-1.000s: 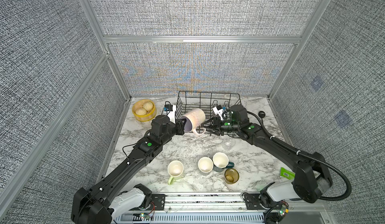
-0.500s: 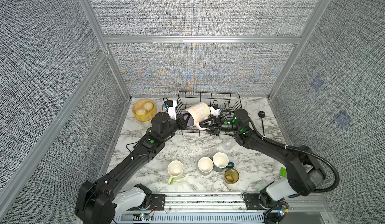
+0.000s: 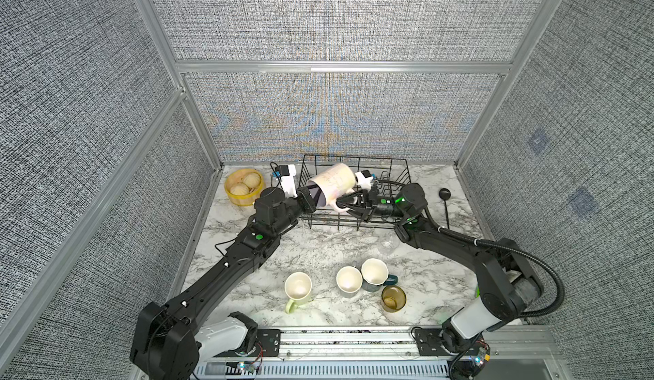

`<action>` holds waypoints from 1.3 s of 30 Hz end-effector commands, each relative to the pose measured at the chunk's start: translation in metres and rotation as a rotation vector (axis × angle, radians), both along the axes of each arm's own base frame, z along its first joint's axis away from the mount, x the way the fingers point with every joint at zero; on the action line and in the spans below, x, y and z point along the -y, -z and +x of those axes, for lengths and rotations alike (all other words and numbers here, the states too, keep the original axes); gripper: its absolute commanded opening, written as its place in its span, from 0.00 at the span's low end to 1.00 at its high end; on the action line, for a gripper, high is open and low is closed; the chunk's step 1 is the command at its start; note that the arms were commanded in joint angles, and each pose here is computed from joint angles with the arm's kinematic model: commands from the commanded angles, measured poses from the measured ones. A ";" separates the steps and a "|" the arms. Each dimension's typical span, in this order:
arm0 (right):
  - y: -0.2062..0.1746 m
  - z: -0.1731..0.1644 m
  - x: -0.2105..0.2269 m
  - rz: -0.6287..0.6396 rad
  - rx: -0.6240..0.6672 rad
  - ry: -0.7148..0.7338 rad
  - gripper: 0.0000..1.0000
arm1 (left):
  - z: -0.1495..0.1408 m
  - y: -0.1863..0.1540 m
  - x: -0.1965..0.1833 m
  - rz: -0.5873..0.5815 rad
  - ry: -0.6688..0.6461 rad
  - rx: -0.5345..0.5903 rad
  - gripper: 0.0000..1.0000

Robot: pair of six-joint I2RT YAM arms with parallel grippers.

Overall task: Load cups into a dish rack
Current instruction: Place the cup upside down at the dish rack.

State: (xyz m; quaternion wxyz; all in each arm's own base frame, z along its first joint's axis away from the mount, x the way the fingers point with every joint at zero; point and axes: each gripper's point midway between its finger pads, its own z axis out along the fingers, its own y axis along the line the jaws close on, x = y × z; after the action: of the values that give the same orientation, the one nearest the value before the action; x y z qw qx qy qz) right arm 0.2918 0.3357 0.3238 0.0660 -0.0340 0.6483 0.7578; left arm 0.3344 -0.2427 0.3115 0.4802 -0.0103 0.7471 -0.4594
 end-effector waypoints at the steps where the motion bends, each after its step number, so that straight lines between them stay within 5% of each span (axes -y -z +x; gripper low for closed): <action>1: -0.014 0.011 0.000 0.050 0.104 0.085 0.00 | -0.016 0.004 0.018 -0.010 0.138 -0.025 0.06; 11: 0.007 0.041 0.008 0.019 0.083 0.198 0.00 | 0.001 0.040 0.015 0.011 0.118 -0.131 0.35; 25: 0.058 0.097 0.028 -0.081 0.046 0.341 0.00 | 0.025 0.090 0.011 0.039 0.116 -0.272 0.59; 39: 0.098 0.151 0.036 -0.570 0.268 0.415 0.00 | 0.011 0.111 -0.044 0.292 -0.069 -0.258 0.62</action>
State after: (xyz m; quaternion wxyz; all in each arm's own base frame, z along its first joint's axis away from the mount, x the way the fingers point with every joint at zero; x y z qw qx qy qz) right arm 0.4371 0.3051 0.2402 0.2553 0.0337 0.7819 0.5678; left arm 0.3467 -0.2153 0.2111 0.3812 -0.0277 0.8443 -0.3756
